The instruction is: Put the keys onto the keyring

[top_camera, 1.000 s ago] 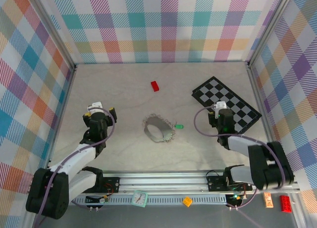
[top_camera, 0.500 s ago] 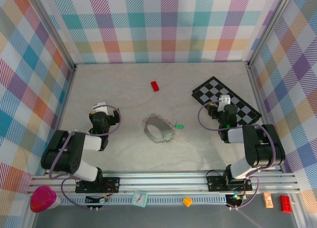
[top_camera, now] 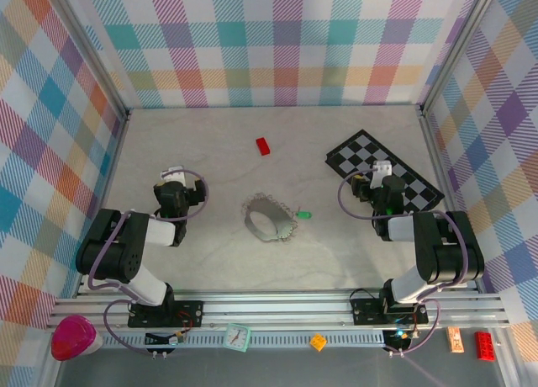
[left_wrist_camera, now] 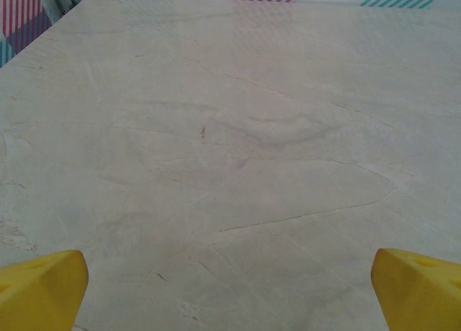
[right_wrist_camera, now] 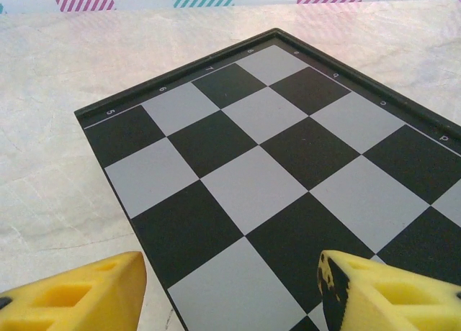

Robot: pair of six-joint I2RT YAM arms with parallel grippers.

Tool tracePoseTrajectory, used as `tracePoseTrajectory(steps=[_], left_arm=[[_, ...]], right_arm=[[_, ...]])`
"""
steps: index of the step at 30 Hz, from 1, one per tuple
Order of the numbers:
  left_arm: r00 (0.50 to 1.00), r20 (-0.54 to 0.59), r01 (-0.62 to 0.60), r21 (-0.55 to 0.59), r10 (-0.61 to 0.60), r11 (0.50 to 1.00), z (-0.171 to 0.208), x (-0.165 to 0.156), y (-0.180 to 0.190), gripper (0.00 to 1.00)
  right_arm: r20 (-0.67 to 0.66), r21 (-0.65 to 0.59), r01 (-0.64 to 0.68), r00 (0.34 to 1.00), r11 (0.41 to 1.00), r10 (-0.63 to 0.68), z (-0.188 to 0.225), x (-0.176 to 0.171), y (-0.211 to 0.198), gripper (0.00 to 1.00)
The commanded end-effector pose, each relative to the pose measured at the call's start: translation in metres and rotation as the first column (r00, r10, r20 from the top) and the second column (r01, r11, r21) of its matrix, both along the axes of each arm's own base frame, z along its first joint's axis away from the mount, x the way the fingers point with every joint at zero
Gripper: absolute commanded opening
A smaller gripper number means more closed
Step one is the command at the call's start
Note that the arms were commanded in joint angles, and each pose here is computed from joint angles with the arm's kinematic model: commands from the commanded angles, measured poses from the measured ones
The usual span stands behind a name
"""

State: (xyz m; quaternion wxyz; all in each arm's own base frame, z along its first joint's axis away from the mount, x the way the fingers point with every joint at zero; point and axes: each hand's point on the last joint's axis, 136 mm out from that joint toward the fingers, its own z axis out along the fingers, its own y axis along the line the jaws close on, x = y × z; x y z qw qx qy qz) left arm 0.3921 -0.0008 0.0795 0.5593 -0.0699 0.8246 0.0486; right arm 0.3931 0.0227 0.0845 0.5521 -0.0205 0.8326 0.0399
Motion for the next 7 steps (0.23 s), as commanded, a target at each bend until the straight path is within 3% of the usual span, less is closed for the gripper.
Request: tracePoseTrajectory(steps=[1,7], left_arm=[[1.000,0.004,0.016,-0.018,-0.016,1.000,0.0044,0.0065,0.0010,1.00],[1.000,0.006,0.019,-0.017,-0.019,1.000,0.0045,0.0057,0.0008,1.00]], right_arm=[[0.016,0.024,-0.003,1.000,1.000,0.003,0.0066,0.0052,0.0000,0.64],[0.014,0.025,-0.002,1.000,1.000,0.002,0.0062,0.0051,-0.0006,0.70]])
